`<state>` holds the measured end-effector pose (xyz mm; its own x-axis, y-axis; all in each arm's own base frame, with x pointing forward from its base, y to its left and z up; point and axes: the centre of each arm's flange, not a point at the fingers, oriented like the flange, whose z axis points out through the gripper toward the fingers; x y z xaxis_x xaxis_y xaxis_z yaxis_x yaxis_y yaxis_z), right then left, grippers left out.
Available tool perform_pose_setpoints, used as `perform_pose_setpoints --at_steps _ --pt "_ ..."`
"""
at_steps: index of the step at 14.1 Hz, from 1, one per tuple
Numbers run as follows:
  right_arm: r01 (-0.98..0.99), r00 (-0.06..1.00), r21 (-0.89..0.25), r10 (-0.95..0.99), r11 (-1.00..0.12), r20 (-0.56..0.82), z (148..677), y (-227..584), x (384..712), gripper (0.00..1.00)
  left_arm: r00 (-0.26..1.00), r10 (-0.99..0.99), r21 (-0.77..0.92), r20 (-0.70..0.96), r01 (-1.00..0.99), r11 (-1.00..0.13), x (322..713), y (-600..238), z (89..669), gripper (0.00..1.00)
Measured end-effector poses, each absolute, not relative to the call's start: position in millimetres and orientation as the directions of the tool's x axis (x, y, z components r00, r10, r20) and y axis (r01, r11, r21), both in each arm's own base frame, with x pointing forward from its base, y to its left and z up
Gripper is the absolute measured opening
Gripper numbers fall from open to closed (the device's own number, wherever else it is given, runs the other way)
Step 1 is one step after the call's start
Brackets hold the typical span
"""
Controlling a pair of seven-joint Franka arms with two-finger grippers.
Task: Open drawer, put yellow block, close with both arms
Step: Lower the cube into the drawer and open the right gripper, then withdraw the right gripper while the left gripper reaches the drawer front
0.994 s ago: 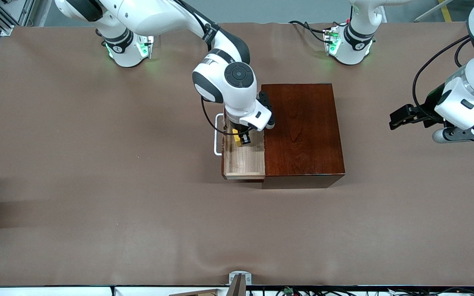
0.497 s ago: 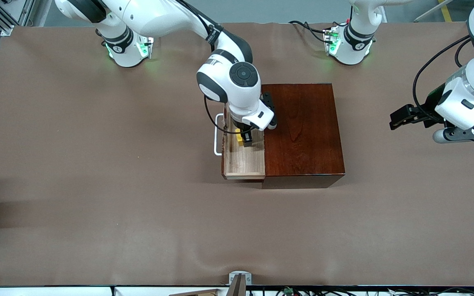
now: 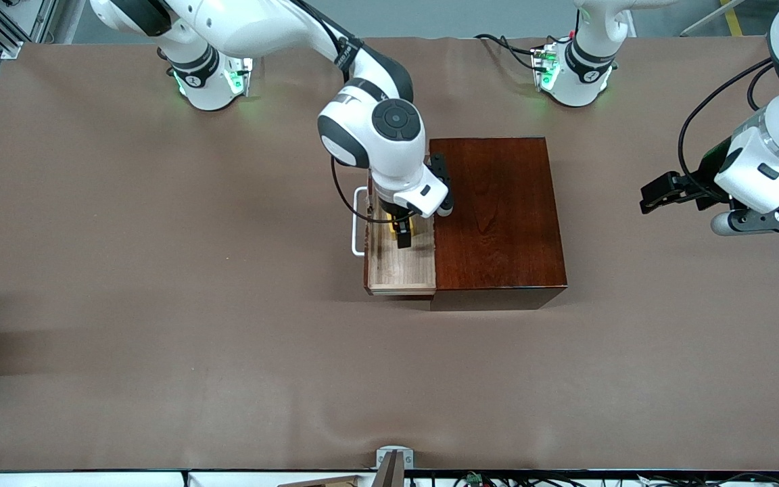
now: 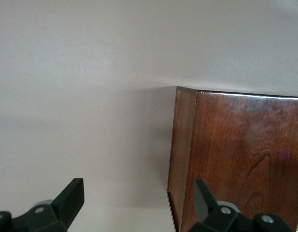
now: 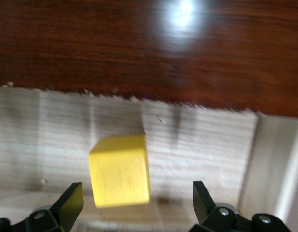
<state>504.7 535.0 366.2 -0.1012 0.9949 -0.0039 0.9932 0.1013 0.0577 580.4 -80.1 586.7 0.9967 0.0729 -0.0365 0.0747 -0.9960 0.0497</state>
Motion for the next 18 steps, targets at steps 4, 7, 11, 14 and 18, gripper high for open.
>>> perform_pose_setpoints --at_steps 4,7,11,14,18 --pt "0.997 0.016 0.080 1.000 -0.016 -0.001 405.7 515.0 516.2 1.00 0.997 0.074 0.050 -0.037 0.075 -0.996 580.4 -79.8 586.7 1.00" --pt "0.993 0.084 0.084 0.996 -0.083 -0.008 427.4 479.1 540.9 1.00 0.996 0.076 0.050 -0.037 0.077 -0.996 580.6 -78.6 586.7 1.00" --pt "0.973 0.206 0.103 0.978 -0.205 0.001 445.3 413.0 588.9 1.00 0.996 0.078 0.049 -0.036 0.080 -0.996 580.8 -77.3 586.7 1.00" --pt "0.933 0.344 0.111 0.939 -0.343 0.007 451.1 333.4 636.5 1.00 0.996 0.078 0.050 -0.036 0.080 -0.996 580.8 -77.1 586.9 1.00" --pt "0.807 0.576 0.134 0.817 -0.575 0.038 475.9 214.4 680.9 1.00 0.997 0.069 0.054 -0.017 0.070 -0.996 580.7 -82.5 594.2 1.00"
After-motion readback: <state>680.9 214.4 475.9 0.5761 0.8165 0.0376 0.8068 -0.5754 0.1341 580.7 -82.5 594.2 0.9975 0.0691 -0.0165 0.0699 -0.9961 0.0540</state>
